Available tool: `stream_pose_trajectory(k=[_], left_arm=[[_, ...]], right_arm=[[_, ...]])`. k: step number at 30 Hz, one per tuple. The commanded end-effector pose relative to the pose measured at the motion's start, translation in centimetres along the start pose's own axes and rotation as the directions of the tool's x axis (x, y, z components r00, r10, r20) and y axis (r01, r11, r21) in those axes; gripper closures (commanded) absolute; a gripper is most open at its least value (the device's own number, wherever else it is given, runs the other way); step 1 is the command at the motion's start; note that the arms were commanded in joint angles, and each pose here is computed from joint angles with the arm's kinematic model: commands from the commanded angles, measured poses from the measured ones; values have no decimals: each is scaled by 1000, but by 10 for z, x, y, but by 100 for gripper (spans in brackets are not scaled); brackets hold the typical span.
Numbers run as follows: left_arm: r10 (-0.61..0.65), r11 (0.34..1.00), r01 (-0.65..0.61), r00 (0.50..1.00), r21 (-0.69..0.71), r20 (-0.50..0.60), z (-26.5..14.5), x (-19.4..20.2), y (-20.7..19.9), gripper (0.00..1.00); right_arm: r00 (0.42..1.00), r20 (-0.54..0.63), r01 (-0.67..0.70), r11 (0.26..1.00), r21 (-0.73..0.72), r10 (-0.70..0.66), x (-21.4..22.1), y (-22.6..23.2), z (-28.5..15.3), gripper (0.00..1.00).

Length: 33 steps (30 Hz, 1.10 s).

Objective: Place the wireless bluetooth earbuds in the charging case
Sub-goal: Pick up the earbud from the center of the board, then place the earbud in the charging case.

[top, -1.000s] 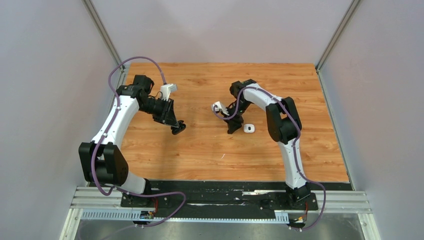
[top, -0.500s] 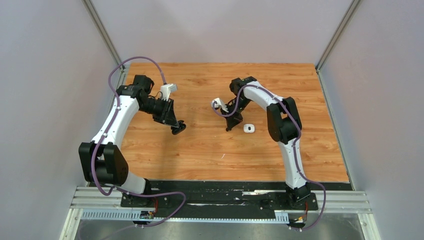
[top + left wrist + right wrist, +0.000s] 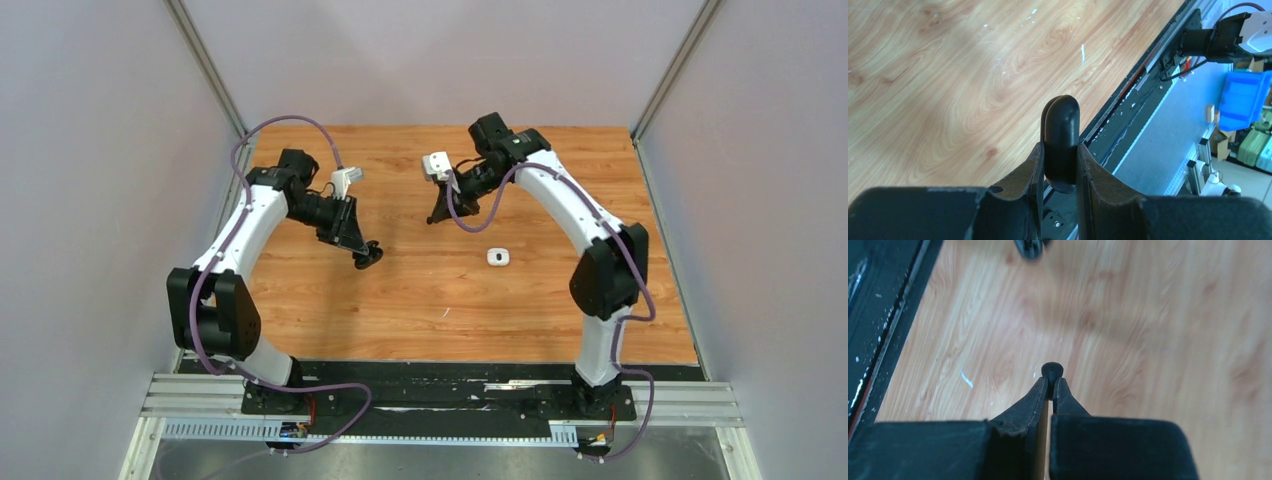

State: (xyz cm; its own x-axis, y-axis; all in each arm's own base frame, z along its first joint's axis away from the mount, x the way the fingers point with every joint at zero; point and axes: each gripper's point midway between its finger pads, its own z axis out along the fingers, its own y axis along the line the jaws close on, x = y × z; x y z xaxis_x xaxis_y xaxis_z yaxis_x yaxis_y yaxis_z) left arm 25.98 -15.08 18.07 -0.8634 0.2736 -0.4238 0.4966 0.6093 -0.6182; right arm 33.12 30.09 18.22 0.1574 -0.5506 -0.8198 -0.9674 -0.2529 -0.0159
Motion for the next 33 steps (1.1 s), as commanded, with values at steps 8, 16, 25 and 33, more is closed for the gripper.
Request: stream_pose_trajectory(k=[8, 16, 25, 33], left_arm=[[84, 987, -90, 995, 135, 46, 8, -36, -40, 100], [103, 976, -114, 993, 185, 65, 4, -40, -53, 100], [108, 969, -121, 992, 215, 71, 2, -40, -59, 100], [113, 960, -131, 990, 246, 86, -1, -42, -67, 100]], right_arm=[[897, 196, 384, 918, 97, -396, -129, 41, 2, 100], [907, 205, 365, 929, 51, -368, -126, 45, 25, 100], [897, 211, 389, 921, 37, -388, -125, 45, 34, 100], [895, 204, 402, 915, 19, -397, -121, 45, 45, 100]])
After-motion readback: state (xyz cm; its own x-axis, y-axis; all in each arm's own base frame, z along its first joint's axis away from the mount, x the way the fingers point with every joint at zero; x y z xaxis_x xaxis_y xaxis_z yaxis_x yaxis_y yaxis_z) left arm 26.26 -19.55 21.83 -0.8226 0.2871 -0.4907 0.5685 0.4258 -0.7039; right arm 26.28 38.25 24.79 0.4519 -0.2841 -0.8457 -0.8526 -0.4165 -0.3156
